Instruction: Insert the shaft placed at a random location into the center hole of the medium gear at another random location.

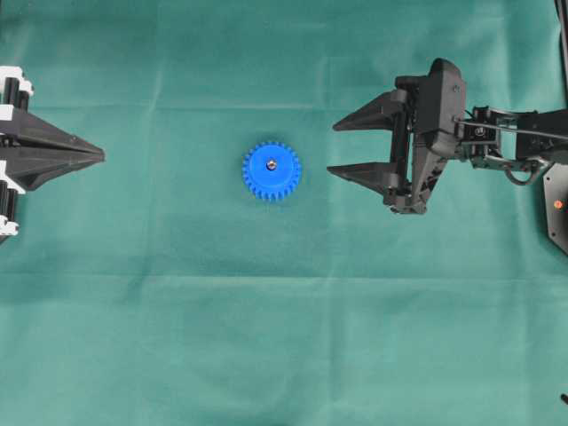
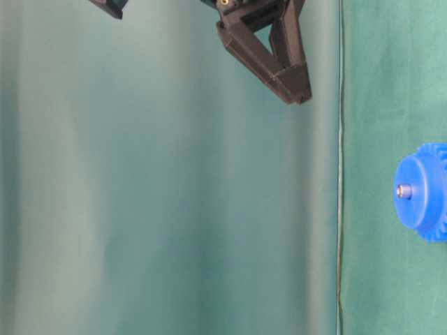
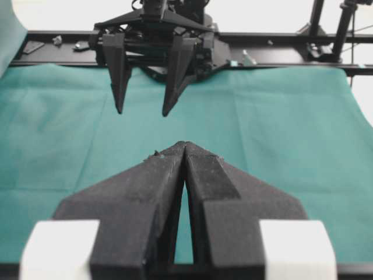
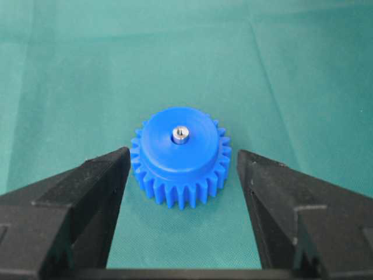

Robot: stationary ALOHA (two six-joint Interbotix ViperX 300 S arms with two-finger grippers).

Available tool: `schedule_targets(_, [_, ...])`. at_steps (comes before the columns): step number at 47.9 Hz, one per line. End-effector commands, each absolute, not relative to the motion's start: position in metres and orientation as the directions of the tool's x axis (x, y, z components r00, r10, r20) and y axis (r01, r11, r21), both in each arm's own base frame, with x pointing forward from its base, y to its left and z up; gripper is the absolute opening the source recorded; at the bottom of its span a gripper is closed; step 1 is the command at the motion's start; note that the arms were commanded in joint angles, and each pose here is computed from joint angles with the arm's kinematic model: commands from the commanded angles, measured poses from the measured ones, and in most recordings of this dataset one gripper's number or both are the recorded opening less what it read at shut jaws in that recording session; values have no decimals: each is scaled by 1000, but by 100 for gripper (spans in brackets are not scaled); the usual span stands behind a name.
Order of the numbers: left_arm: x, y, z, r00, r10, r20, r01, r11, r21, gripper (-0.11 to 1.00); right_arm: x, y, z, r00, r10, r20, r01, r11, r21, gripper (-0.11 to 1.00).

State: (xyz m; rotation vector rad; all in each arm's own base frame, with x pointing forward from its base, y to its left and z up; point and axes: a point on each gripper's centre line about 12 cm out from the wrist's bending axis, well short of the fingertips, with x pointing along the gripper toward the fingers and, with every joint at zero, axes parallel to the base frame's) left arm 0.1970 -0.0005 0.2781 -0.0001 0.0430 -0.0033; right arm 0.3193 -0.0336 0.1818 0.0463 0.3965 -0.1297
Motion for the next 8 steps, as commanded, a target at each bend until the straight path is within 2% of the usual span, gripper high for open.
schedule_targets(1, [200, -1, 285, 1000, -5, -28, 5, 1000, 1, 0, 321, -34, 192, 926, -118, -358, 138, 990, 29, 78])
schedule_targets(8, [200, -1, 284, 1000, -5, -29, 5, 1000, -2, 0, 321, -33, 192, 926, -118, -358, 138, 990, 29, 78])
